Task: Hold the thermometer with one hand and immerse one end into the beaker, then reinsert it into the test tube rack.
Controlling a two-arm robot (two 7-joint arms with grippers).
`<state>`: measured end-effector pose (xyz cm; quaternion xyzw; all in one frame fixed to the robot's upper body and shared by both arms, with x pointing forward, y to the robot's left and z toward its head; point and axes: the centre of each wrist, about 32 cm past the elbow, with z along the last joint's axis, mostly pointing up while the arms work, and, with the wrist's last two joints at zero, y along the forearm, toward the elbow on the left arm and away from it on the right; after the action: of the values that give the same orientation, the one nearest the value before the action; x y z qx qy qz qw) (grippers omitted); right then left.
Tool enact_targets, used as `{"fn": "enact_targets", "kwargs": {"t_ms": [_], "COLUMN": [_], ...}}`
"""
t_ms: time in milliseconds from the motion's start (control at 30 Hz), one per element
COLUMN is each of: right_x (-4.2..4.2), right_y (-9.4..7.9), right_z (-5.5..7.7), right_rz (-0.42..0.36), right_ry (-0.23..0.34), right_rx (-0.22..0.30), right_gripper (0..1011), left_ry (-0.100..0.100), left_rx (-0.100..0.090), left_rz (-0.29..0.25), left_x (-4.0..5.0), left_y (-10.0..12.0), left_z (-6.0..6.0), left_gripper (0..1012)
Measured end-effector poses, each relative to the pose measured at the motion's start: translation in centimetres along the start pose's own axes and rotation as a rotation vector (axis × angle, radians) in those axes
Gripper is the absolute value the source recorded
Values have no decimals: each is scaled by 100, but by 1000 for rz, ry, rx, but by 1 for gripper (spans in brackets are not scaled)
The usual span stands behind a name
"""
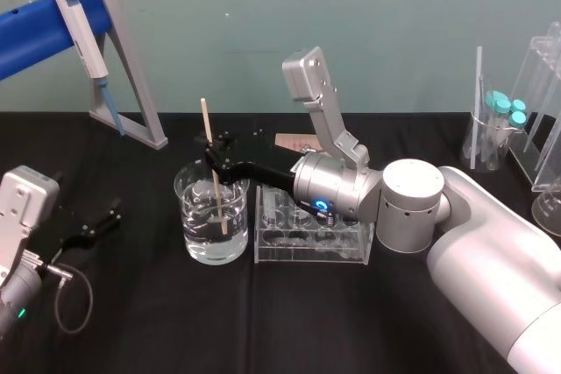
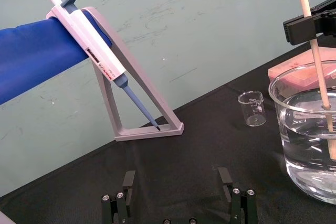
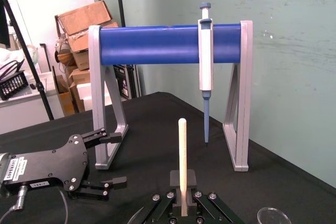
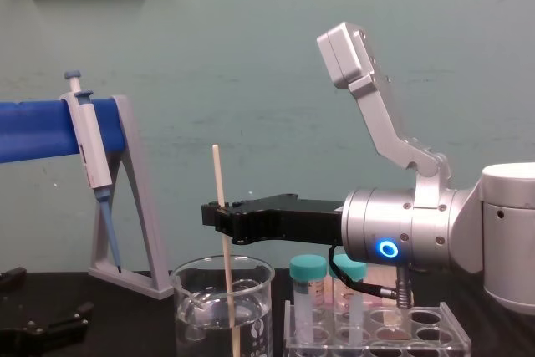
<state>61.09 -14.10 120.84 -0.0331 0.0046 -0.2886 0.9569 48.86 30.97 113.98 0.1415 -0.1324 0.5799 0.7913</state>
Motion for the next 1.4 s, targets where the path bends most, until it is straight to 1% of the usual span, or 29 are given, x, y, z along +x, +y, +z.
{"fn": "enact_targets", "kwargs": {"t_ms": [1400], "right_x": [0], "right_y": [0], "right_z": [0], "right_rz": [0], "right_ry": [0], "right_rx": [0], "right_gripper": [54], "left_ry": [0], "left_rx": [0], "left_rz": [0], "left_x": [0], "left_y": [0], "left_z": [0], "left_gripper": [1004]}}
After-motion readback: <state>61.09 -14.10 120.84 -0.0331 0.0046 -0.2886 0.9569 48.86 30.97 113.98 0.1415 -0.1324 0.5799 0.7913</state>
